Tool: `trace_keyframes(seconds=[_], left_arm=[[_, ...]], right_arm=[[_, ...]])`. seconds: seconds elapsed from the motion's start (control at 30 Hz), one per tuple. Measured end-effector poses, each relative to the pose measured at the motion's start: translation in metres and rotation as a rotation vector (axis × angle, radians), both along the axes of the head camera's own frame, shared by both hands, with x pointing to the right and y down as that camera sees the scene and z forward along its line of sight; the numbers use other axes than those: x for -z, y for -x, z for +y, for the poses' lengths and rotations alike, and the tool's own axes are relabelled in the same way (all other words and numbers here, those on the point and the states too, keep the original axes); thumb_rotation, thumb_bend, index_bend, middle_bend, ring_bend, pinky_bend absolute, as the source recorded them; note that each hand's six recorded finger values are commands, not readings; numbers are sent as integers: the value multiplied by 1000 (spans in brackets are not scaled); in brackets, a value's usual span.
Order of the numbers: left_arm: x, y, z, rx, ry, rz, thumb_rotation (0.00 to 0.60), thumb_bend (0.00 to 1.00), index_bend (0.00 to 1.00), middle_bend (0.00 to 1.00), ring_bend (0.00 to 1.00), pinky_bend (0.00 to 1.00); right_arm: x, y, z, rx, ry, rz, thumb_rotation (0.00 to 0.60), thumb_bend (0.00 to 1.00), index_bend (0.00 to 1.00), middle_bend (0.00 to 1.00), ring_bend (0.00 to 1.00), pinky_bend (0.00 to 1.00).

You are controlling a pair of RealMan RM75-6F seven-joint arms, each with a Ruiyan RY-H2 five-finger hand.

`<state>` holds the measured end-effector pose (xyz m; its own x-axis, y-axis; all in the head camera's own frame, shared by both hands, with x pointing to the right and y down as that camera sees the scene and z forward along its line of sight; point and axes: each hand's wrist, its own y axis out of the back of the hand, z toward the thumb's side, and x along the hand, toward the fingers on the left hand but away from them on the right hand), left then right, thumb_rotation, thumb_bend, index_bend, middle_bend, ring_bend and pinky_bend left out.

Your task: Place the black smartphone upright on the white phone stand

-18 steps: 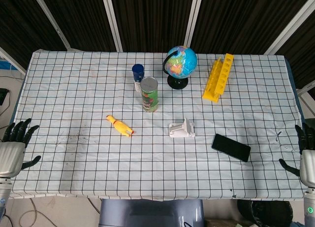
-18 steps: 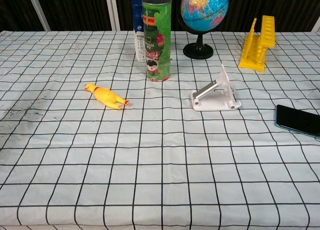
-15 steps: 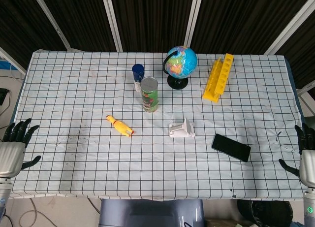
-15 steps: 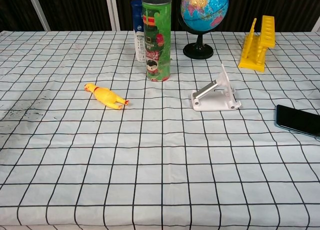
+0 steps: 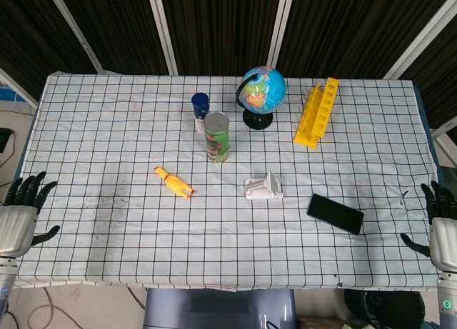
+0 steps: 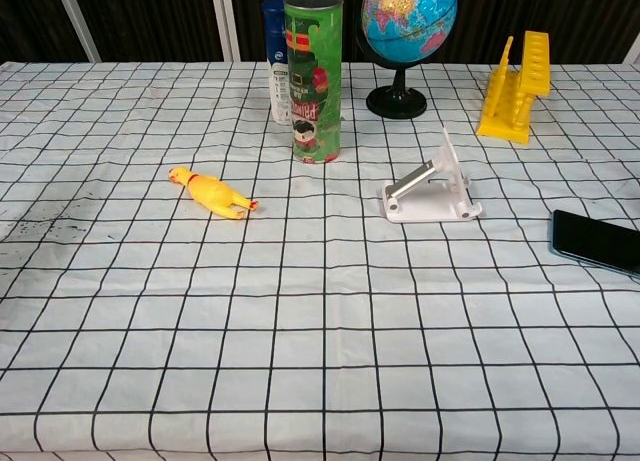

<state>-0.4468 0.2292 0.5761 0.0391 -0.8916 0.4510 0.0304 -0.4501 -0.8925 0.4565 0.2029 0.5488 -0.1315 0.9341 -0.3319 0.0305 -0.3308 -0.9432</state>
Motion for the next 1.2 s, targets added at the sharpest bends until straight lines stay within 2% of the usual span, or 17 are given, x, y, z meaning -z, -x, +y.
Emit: trace_keyframes(seconds=[0.17, 0.3, 0.47, 0.63, 0.87, 1.07, 1.2], left_arm=[[-1, 0, -1, -1, 3, 0, 600, 100, 140, 0, 0, 0], [-1, 0, -1, -2, 4, 2, 600, 100, 140, 0, 0, 0], [-1, 0, -1, -1, 4, 5, 600, 100, 140, 0, 0, 0], [-1, 1, -1, -2, 5, 7, 600, 100, 140, 0, 0, 0], [-1, 0, -1, -4, 7, 9, 600, 100, 140, 0, 0, 0], [-1, 0, -1, -5, 7, 8, 600, 100, 140, 0, 0, 0], [-1, 0, -1, -5, 7, 8, 600, 100, 140, 0, 0, 0]], right_arm=[[-6, 19, -5, 12, 63, -41, 600, 50, 0, 0, 0, 180], [-14, 48, -14, 43, 118, -79, 600, 101, 0, 0, 0, 180], [-31, 79, -26, 94, 165, -77, 600, 130, 0, 0, 0, 180], [-54, 99, -30, 91, 227, -71, 600, 160, 10, 24, 1, 180], [-80, 119, -34, 66, 289, -54, 600, 172, 73, 64, 15, 180], [-100, 128, -34, 47, 337, -21, 600, 179, 192, 189, 75, 180], [-111, 128, -33, 28, 358, 4, 600, 180, 229, 214, 85, 180]])
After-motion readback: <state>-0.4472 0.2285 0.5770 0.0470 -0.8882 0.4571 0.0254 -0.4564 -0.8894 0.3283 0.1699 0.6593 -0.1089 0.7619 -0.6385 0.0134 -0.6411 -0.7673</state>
